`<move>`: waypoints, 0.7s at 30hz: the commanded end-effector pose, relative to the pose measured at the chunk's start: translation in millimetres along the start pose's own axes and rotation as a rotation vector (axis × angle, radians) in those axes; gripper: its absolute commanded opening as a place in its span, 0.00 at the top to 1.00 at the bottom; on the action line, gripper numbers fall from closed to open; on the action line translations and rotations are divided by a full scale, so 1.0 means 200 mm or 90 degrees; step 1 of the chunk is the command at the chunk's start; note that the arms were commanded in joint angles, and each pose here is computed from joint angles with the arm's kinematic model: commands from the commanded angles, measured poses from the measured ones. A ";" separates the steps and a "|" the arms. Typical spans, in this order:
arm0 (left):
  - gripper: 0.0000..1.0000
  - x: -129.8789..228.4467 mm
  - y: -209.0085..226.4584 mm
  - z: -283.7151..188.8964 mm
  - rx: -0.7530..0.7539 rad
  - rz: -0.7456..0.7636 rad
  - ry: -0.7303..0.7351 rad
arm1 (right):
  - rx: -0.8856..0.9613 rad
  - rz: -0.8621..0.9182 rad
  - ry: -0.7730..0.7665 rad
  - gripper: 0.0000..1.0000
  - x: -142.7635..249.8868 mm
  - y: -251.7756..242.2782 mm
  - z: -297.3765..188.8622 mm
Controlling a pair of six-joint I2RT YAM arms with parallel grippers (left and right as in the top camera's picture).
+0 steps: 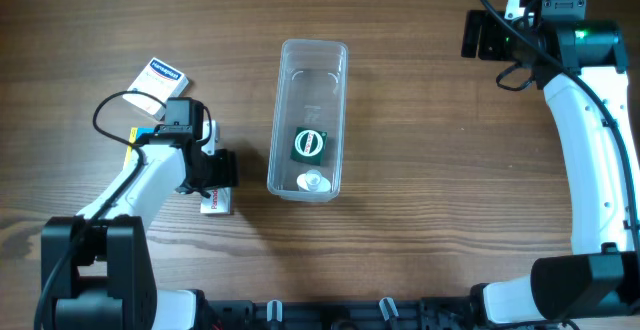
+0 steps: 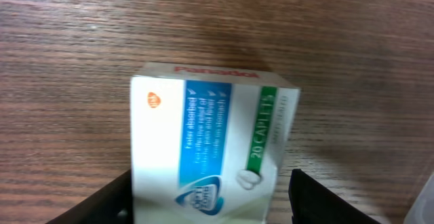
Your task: Pack container
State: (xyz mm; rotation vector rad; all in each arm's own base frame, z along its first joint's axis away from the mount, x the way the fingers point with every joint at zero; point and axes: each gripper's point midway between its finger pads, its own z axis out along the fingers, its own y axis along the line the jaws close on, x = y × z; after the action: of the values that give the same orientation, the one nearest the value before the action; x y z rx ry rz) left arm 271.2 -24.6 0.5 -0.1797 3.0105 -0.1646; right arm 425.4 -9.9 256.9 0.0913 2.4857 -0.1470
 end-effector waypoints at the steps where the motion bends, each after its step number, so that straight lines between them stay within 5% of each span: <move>1: 0.35 0.02 -0.02 0.03 -0.011 0.024 0.004 | 0.003 0.014 -0.015 0.00 -0.03 -0.01 -0.03; 7: 0.45 0.02 -0.02 0.03 -0.011 0.024 0.003 | 0.003 0.014 -0.015 0.00 -0.03 -0.01 -0.03; 21: 0.45 0.01 -0.03 0.02 -0.010 0.022 -0.002 | 0.003 0.014 -0.015 0.00 -0.03 -0.01 -0.03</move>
State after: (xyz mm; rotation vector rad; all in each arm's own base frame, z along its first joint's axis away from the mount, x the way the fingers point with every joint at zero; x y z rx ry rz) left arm 274.3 -31.6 0.9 -0.1324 2.9981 -0.1544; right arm 425.4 -9.9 256.9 0.0908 2.4858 -0.1471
